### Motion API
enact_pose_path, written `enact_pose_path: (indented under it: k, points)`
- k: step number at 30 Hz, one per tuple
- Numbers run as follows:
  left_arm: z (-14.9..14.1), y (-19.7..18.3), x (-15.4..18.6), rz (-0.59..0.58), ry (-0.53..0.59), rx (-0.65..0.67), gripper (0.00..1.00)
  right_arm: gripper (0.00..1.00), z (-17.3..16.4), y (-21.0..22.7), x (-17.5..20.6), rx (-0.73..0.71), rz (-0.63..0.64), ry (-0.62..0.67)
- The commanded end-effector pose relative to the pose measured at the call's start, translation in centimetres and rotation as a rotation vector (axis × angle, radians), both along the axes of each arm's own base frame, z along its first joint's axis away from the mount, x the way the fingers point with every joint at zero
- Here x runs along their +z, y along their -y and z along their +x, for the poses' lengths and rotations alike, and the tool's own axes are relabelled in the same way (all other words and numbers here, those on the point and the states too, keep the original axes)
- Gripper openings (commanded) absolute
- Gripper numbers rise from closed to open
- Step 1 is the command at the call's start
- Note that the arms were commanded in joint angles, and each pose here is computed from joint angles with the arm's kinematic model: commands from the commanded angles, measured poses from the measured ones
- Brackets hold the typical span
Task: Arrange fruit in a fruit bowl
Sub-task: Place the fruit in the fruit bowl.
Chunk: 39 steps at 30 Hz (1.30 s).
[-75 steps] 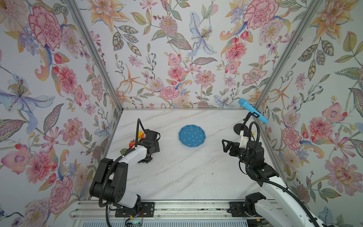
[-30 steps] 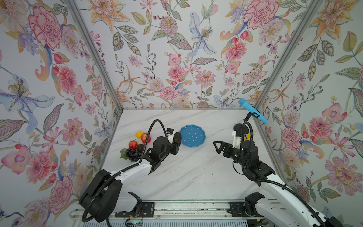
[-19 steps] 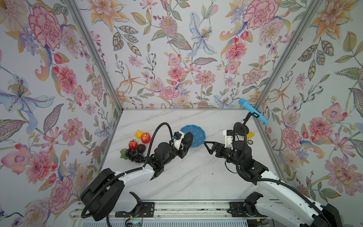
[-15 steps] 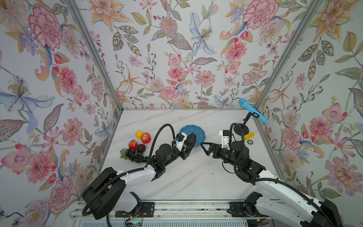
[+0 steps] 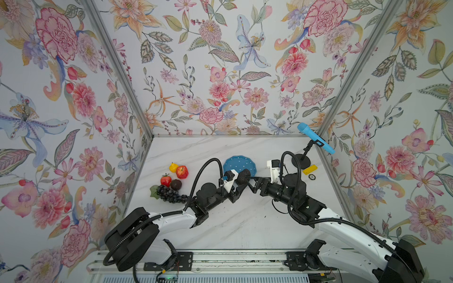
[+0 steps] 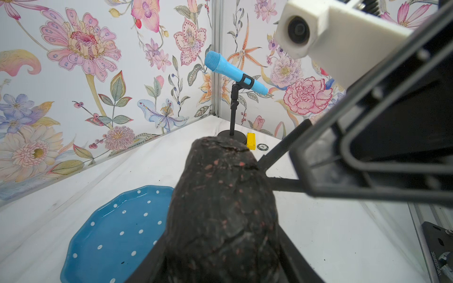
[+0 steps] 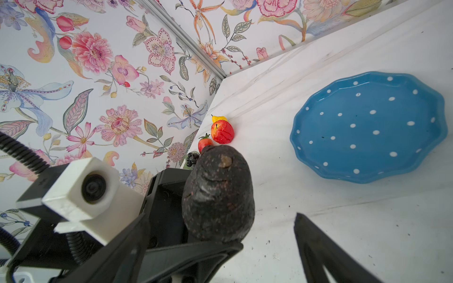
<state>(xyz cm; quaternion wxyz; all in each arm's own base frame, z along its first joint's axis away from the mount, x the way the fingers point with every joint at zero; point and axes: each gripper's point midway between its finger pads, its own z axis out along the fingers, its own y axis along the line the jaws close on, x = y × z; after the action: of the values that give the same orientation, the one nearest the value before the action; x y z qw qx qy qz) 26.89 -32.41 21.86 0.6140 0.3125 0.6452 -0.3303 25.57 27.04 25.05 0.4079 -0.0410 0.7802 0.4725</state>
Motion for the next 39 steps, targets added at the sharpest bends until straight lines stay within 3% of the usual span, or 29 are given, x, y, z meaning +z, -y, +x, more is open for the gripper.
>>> enact_pose_path:
  k: [1,23,33,35,39]
  points:
    - [-1.1,0.7,0.6,-0.009,0.046,-0.049,0.54,0.91,0.1,-0.8,1.0,0.02,0.009,0.015]
    - [-2.1,0.4,1.5,-0.039,0.121,-0.054,0.55,0.68,-0.5,-2.7,0.4,0.056,-0.038,0.011]
    - [-2.0,0.4,1.4,-0.031,0.121,-0.049,0.57,0.53,-0.5,-2.7,0.2,0.057,-0.048,0.013]
    - [-2.0,0.4,1.3,-0.027,0.121,-0.045,0.6,0.52,-0.4,-2.7,0.3,0.054,-0.048,0.016]
    - [-1.7,0.1,0.9,-0.01,0.115,-0.021,0.81,0.52,-0.3,-2.4,0.1,0.04,-0.065,0.013]
